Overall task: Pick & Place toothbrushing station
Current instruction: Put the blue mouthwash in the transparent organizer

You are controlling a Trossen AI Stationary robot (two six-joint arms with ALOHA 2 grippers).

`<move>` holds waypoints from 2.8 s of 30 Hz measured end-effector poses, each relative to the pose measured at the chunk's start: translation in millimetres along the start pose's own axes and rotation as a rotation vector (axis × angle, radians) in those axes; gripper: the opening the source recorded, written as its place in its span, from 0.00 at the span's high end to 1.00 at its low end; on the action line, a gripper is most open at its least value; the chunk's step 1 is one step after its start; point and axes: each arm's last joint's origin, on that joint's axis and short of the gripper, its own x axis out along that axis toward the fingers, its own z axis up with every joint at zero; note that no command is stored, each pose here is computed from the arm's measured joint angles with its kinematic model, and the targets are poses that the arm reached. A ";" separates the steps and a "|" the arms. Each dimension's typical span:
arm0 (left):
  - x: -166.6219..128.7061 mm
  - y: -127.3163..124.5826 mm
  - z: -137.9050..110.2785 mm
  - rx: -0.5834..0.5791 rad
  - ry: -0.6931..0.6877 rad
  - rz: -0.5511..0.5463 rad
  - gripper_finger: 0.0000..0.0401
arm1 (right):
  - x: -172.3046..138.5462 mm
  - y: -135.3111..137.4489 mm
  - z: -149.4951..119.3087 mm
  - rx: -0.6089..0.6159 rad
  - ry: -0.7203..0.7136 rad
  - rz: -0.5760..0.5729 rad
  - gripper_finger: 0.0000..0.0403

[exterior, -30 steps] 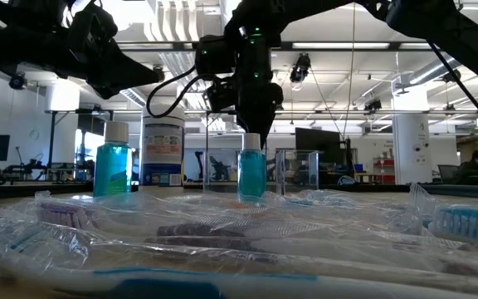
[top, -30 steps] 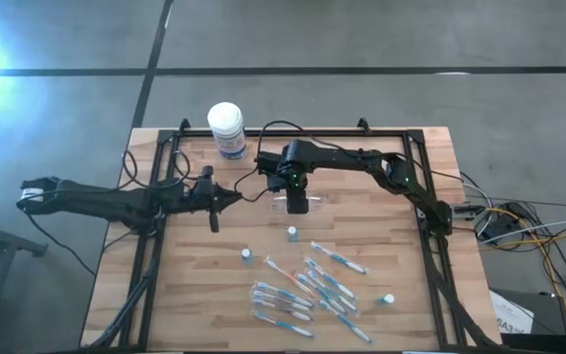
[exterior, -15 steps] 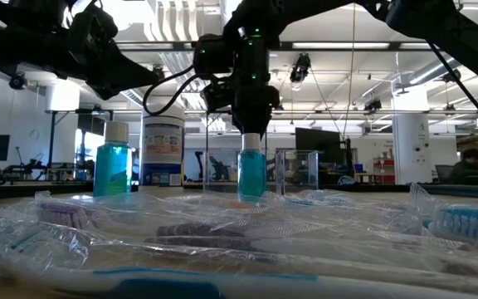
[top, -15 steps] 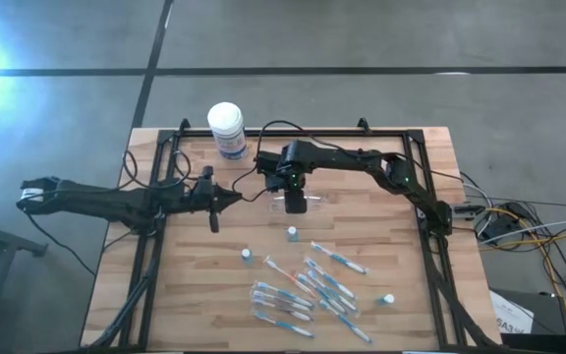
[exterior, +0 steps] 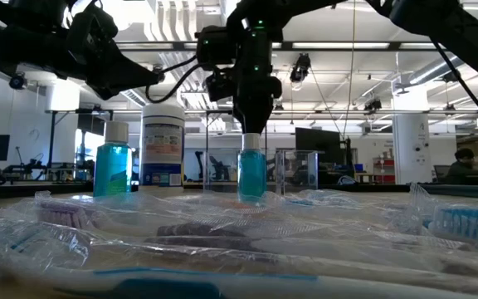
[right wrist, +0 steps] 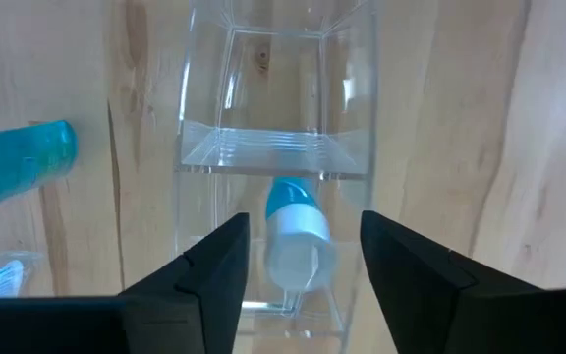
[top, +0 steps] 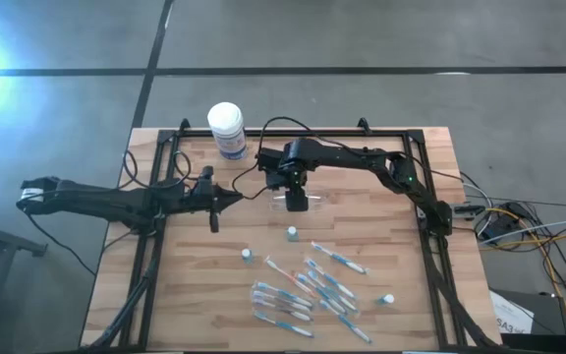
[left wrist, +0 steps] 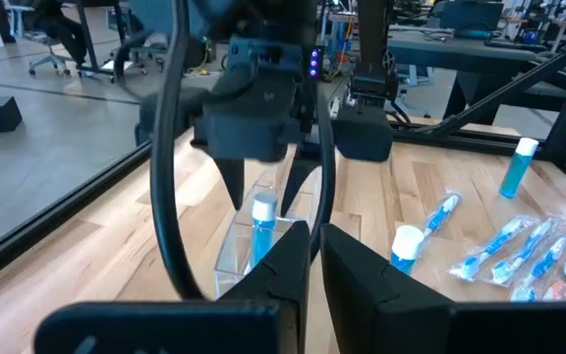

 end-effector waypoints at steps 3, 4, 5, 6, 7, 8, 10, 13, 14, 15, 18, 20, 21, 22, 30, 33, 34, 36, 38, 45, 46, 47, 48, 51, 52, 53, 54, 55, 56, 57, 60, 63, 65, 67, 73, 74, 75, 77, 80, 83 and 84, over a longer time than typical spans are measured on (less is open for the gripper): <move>0.0 0.0 0.0 0.000 0.000 0.000 0.92 | -10.5 0.5 -1.7 -0.002 -0.025 -0.006 0.49; 0.0 0.0 0.0 0.000 0.000 0.000 0.92 | -15.8 0.9 -2.8 -0.002 -0.037 -0.004 0.48; 0.0 0.0 0.0 0.000 0.000 0.000 0.92 | -21.5 1.5 -3.9 -0.003 -0.052 0.002 0.48; 0.0 0.0 0.0 0.000 0.000 0.000 0.92 | -28.0 2.4 -5.1 -0.006 -0.072 0.014 0.47; 0.0 0.0 0.0 0.000 0.000 0.000 0.92 | -36.5 3.6 -6.8 -0.009 -0.099 0.036 0.47; 0.0 0.0 -0.1 0.000 0.001 0.000 0.92 | -45.8 5.0 -8.7 -0.014 -0.132 0.063 0.47; 0.0 0.0 -0.1 0.000 0.001 0.000 0.92 | -67.1 8.7 -13.3 -0.032 -0.209 0.121 0.47; 0.0 -0.1 -0.1 0.000 0.001 -0.003 0.92 | -100.6 15.2 -22.8 -0.062 -0.357 0.195 0.48; 0.0 -0.1 -0.2 0.000 0.002 -0.004 0.92 | -110.0 19.0 -26.5 -0.078 -0.409 0.217 0.49; 0.0 -0.2 -0.2 0.000 0.003 -0.007 0.92 | -119.8 22.5 -30.3 -0.094 -0.472 0.231 0.50; 0.0 -0.3 -1.5 0.002 0.016 -0.012 0.92 | -143.2 33.0 -48.5 -0.134 -0.630 0.225 0.52; 0.0 -0.3 -2.6 0.004 0.027 -0.012 0.92 | -154.3 38.3 -65.6 -0.151 -0.727 0.217 0.54; 0.0 -0.6 -2.7 0.004 0.029 -0.017 0.92 | -159.0 41.1 -76.0 -0.156 -0.776 0.218 0.55; 0.0 -0.6 -3.1 0.004 0.033 -0.020 0.92 | -162.9 43.7 -86.4 -0.160 -0.827 0.223 0.56; 0.0 -0.7 -2.8 0.018 0.030 -0.020 0.92 | -161.9 67.8 -174.7 -0.129 -1.190 0.235 0.64; 0.0 -0.8 -1.2 0.016 0.013 -0.022 0.92 | -148.2 76.4 -204.6 -0.103 -1.282 0.254 0.69; 0.0 -0.8 -0.7 0.015 0.009 -0.022 0.92 | -142.1 79.3 -212.9 -0.093 -1.310 0.262 0.71; 0.0 -1.0 1.1 0.015 -0.010 -0.024 0.92 | -127.5 83.9 -226.6 -0.082 -1.362 0.277 0.76; -0.1 -1.1 3.0 0.027 -0.030 -0.025 0.92 | -113.4 86.6 -237.6 -0.070 -1.410 0.292 0.81; -0.2 -1.7 5.1 -0.003 -0.050 -0.038 0.92 | -70.2 92.1 -263.7 -0.043 -1.443 0.285 0.95; -0.1 -1.7 5.0 -0.008 -0.050 -0.038 0.92 | -66.9 92.5 -266.4 -0.048 -1.449 0.271 0.96; -0.1 -1.7 5.1 -0.010 -0.050 -0.038 0.92 | -64.9 92.9 -268.8 -0.056 -1.459 0.259 0.97; -0.1 -1.7 5.1 -0.010 -0.050 -0.038 0.92 | -62.4 93.2 -271.3 -0.064 -1.464 0.246 0.97; -0.1 -1.7 5.0 -0.011 -0.049 -0.038 0.92 | -55.1 95.5 -278.8 -0.107 -1.491 0.219 0.98; -0.1 -1.7 5.0 -0.012 -0.049 -0.038 0.92 | -52.8 96.1 -281.3 -0.117 -1.508 0.212 0.98; -0.1 -1.6 4.9 -0.012 -0.048 -0.038 0.92 | -51.3 96.6 -283.5 -0.125 -1.529 0.206 0.98; -0.1 -1.6 4.7 -0.012 -0.046 -0.038 0.92 | -49.8 96.9 -285.5 -0.127 -1.548 0.199 0.98; -0.1 -1.6 4.5 -0.011 -0.045 -0.037 0.92 | -47.7 97.2 -287.2 -0.127 -1.561 0.199 0.98; -0.1 -1.6 4.5 -0.011 -0.045 -0.037 0.92 | -44.8 97.7 -288.8 -0.130 -1.572 0.199 0.98; -0.1 -1.6 4.4 -0.011 -0.044 -0.037 0.92 | -41.9 98.1 -290.1 -0.132 -1.580 0.199 0.98; -0.1 -1.6 4.1 -0.015 -0.041 -0.037 0.92 | -34.2 98.7 -293.1 -0.136 -1.600 0.193 0.98; 0.0 -1.6 4.0 -0.020 -0.039 -0.037 0.92 | -27.0 99.2 -295.7 -0.128 -1.599 0.186 0.98; 0.0 -1.5 3.6 -0.020 -0.035 -0.036 0.92 | -21.5 99.0 -297.0 -0.113 -1.586 0.174 0.98; 0.0 -1.3 3.2 -0.020 -0.032 -0.030 0.92 | -16.5 99.1 -298.0 -0.109 -1.572 0.170 0.98; 0.0 -0.5 3.2 -0.015 -0.034 -0.006 0.92 | -3.2 99.9 -301.4 -0.099 -1.535 0.178 0.98; 0.0 -0.5 3.2 -0.016 -0.034 -0.006 0.92 | -2.5 100.0 -301.5 -0.101 -1.533 0.176 0.98; 0.0 -0.5 3.2 -0.019 -0.033 -0.006 0.92 | -2.4 100.0 -301.6 -0.102 -1.533 0.175 0.98; 0.1 -0.4 2.5 -0.016 -0.026 -0.004 0.92 | -3.1 100.0 -301.8 -0.105 -1.538 0.174 0.98; 0.1 -0.2 0.6 0.014 -0.006 0.001 0.92 | -3.9 100.3 -302.1 -0.123 -1.545 0.165 0.98; 0.1 -0.1 -1.2 0.027 0.012 0.003 0.92 | -4.5 100.3 -302.0 -0.133 -1.552 0.156 0.98; 0.1 -0.1 -1.2 0.012 0.012 0.003 0.92 | -5.1 100.3 -301.9 -0.127 -1.556 0.162 0.98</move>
